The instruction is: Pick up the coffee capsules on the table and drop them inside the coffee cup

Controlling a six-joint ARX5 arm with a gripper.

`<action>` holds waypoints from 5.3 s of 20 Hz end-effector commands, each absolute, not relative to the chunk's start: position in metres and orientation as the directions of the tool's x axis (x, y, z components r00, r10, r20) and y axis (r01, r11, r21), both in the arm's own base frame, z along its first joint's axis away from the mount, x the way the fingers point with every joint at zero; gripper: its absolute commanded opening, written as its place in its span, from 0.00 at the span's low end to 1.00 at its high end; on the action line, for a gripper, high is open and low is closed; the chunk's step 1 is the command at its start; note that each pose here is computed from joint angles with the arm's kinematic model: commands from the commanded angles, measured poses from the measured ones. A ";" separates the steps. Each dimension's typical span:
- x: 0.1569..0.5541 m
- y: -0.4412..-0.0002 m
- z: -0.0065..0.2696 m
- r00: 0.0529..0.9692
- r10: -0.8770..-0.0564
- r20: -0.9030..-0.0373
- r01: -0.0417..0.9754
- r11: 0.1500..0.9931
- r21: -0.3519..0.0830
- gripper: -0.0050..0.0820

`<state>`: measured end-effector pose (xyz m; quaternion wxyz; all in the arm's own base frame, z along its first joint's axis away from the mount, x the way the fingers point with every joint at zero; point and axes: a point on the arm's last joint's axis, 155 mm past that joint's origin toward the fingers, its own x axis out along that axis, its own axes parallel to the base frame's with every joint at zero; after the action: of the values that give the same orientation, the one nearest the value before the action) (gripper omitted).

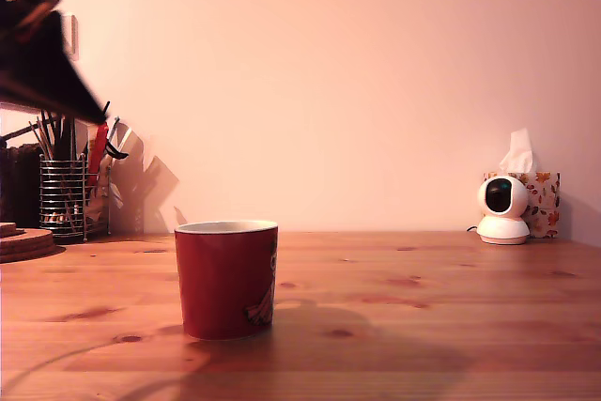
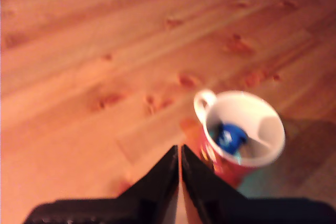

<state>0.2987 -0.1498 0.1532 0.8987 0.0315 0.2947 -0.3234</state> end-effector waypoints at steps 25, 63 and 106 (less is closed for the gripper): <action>0.224 -0.095 0.124 0.720 -0.395 -0.570 0.305 0.919 -0.250 0.04; 0.273 -0.100 0.155 0.818 -0.382 -0.429 0.153 0.865 -0.478 0.05; 0.348 -0.149 0.021 0.683 -0.268 -0.679 -0.008 0.928 -0.373 0.66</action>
<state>0.3495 -0.1498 0.0291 0.9023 -0.1824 0.3831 -0.0766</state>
